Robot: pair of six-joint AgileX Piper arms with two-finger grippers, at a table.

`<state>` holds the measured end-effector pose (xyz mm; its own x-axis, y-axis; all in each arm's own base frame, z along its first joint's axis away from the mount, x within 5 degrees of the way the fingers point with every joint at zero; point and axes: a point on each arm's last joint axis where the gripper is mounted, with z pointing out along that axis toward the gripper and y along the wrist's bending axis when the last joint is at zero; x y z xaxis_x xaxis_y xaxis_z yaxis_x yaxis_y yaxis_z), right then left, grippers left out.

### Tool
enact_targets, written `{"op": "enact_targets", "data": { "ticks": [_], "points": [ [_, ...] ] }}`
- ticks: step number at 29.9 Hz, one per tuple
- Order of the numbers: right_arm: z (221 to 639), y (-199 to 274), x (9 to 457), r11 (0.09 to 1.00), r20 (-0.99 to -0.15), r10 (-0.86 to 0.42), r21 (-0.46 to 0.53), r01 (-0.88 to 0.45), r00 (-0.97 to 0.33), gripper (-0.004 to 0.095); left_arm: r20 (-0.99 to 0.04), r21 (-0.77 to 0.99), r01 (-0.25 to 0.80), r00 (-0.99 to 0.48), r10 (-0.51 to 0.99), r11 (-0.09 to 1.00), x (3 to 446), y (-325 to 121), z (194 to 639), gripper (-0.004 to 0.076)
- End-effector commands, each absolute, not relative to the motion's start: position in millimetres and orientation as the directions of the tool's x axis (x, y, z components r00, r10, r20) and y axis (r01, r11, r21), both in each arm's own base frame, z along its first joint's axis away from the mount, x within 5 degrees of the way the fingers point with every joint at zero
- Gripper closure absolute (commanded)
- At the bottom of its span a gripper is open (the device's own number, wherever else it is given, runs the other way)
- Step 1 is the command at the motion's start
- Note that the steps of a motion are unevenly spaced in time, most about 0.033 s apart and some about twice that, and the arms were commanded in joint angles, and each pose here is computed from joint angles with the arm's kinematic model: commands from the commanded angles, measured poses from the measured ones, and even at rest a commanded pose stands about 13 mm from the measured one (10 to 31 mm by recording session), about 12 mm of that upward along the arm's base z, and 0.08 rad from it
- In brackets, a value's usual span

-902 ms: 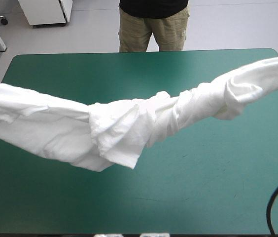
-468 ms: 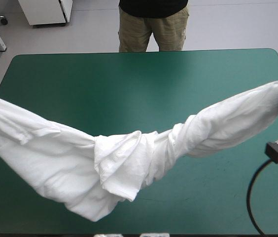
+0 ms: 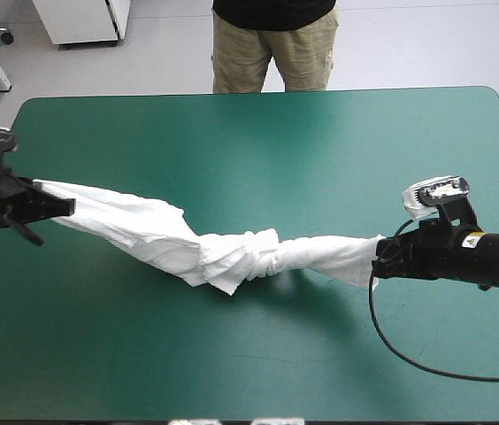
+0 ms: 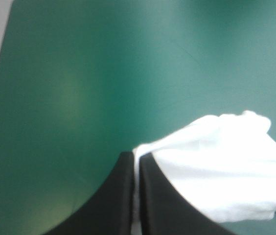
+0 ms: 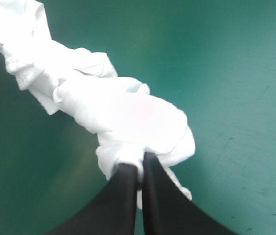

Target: Fold the cloth

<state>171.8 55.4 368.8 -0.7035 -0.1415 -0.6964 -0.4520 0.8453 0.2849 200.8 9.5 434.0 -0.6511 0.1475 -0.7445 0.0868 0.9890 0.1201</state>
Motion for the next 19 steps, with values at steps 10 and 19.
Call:
{"op": "enact_targets", "data": {
  "ticks": [10, 19],
  "points": [
    [309, 51, 306, 0.916, -0.709, -0.092, 0.214, -0.338, -0.699, 0.0913, -0.78, -0.211, 0.225, -0.626, -0.026, 0.951, 361, -11, 333, 0.0722],
    [288, 50, 350, 0.927, -0.704, -0.113, 0.179, -0.329, -0.702, 0.0498, -0.643, -0.351, 0.232, -0.764, -0.054, 0.907, 389, -18, 269, 0.0247]
  ]
}}
